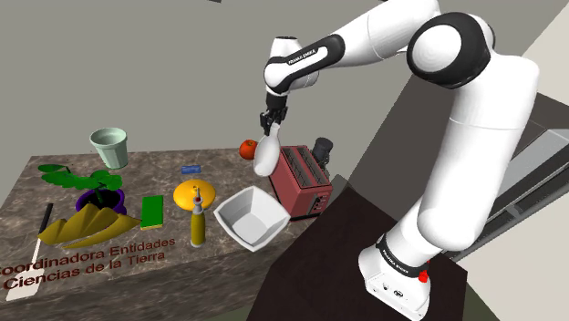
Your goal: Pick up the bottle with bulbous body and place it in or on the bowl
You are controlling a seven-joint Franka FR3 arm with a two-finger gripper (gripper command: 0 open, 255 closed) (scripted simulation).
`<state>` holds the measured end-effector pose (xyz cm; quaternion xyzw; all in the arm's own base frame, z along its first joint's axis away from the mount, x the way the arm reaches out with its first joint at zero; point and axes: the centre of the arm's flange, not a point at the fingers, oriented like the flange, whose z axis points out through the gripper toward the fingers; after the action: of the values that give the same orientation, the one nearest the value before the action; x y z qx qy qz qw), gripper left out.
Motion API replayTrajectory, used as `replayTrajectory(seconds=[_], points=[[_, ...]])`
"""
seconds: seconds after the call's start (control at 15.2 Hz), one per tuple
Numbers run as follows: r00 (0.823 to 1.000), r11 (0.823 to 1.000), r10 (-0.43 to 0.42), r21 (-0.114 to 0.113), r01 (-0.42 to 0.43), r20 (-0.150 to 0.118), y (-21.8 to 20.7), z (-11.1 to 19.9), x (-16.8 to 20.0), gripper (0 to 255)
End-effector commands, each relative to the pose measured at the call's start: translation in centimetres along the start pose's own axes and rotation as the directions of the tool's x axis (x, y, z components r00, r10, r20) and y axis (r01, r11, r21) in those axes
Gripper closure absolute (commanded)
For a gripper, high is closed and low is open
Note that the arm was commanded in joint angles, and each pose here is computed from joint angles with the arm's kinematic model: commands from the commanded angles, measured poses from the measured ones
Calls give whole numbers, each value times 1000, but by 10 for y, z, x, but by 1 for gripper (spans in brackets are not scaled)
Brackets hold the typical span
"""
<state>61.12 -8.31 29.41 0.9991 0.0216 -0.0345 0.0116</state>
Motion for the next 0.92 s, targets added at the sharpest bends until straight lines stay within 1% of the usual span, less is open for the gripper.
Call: replayTrajectory(seconds=[0.0, 0.66, 0.86], points=[[1000, 1000, 0, 0, 0, 0, 0, -12, -1, 255], [1000, 1000, 0, 0, 0, 0, 1, -63, -5, 255], [1000, 1000, 0, 0, 0, 0, -29, -78, -26, 255]])
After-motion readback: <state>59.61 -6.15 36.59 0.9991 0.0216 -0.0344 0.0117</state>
